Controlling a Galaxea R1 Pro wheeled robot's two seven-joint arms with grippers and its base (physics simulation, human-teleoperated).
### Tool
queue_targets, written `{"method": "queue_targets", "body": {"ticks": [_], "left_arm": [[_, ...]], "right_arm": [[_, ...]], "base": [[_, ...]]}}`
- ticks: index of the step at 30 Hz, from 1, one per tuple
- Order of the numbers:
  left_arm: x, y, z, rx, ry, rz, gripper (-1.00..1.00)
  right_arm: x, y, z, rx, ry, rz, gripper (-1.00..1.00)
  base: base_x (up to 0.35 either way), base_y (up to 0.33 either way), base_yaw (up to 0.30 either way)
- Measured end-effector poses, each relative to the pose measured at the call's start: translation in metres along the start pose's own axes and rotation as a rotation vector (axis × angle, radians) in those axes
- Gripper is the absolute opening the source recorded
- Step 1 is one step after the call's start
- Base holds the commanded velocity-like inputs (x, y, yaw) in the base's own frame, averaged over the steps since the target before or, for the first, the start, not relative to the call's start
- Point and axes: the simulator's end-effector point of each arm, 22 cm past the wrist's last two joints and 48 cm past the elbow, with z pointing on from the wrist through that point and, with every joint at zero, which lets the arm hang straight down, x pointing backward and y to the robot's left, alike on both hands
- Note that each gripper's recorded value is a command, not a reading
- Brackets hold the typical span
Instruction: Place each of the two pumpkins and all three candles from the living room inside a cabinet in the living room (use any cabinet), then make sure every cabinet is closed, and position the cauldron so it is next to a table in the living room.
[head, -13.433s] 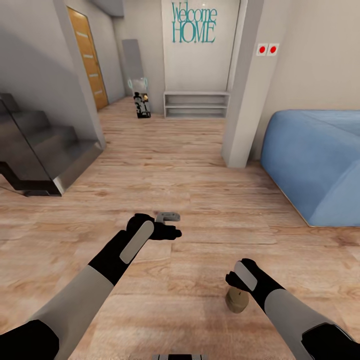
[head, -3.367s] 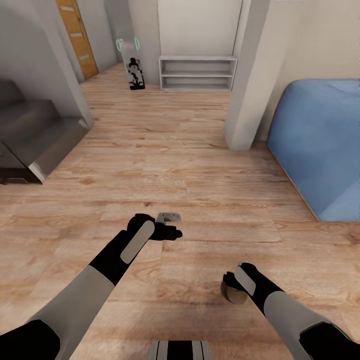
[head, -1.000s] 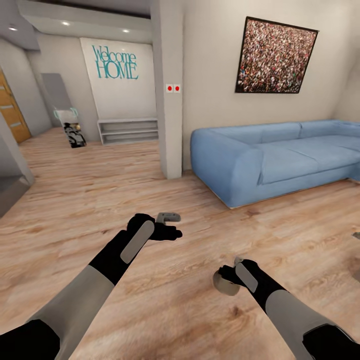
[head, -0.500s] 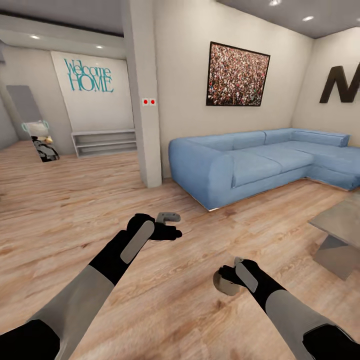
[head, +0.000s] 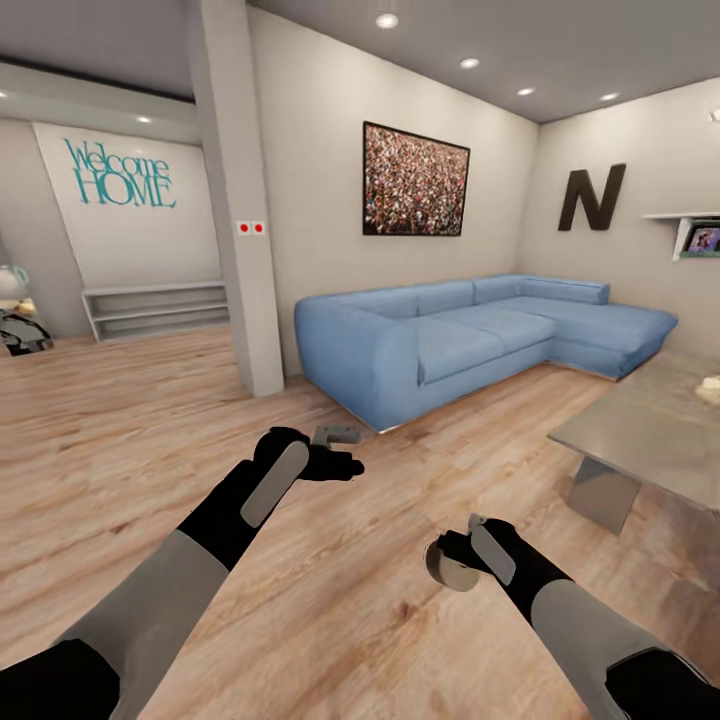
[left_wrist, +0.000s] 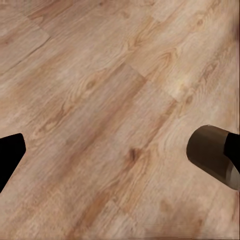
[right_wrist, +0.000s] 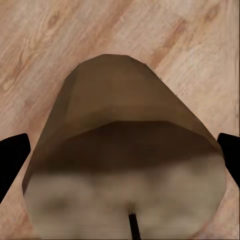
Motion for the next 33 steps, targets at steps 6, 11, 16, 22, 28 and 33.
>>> {"method": "queue_targets", "body": {"ticks": [6, 11, 16, 22, 28, 33], "left_arm": [[-0.009, -0.004, -0.013, -0.002, -0.023, 0.008, 1.0], [-0.015, -0.007, -0.023, -0.002, -0.04, 0.013, 1.0], [-0.018, -0.007, -0.027, 0.0, -0.045, 0.014, 1.0], [-0.016, -0.006, -0.023, 0.004, -0.041, 0.011, 1.0], [-0.012, -0.005, -0.018, 0.005, -0.031, 0.008, 1.0], [-0.01, -0.004, -0.014, 0.006, -0.024, 0.007, 1.0]], "right_arm": [[-0.009, 0.004, -0.011, -0.01, -0.02, 0.001, -1.0], [-0.014, 0.011, -0.02, -0.035, -0.03, 0.003, -1.0], [-0.017, 0.018, -0.024, -0.068, -0.033, 0.001, -1.0], [-0.011, 0.018, -0.02, -0.073, -0.013, -0.001, -1.0], [-0.002, 0.016, -0.015, -0.071, 0.023, -0.008, -1.0], [0.001, 0.015, -0.012, -0.069, 0.033, -0.007, -1.0]], "base": [[-0.21, 0.059, -0.292], [-0.045, 0.011, -0.225], [-0.009, 0.002, -0.061], [-0.003, 0.0, -0.011], [-0.174, 0.0, -0.001], [-0.311, 0.0, 0.0]]}}
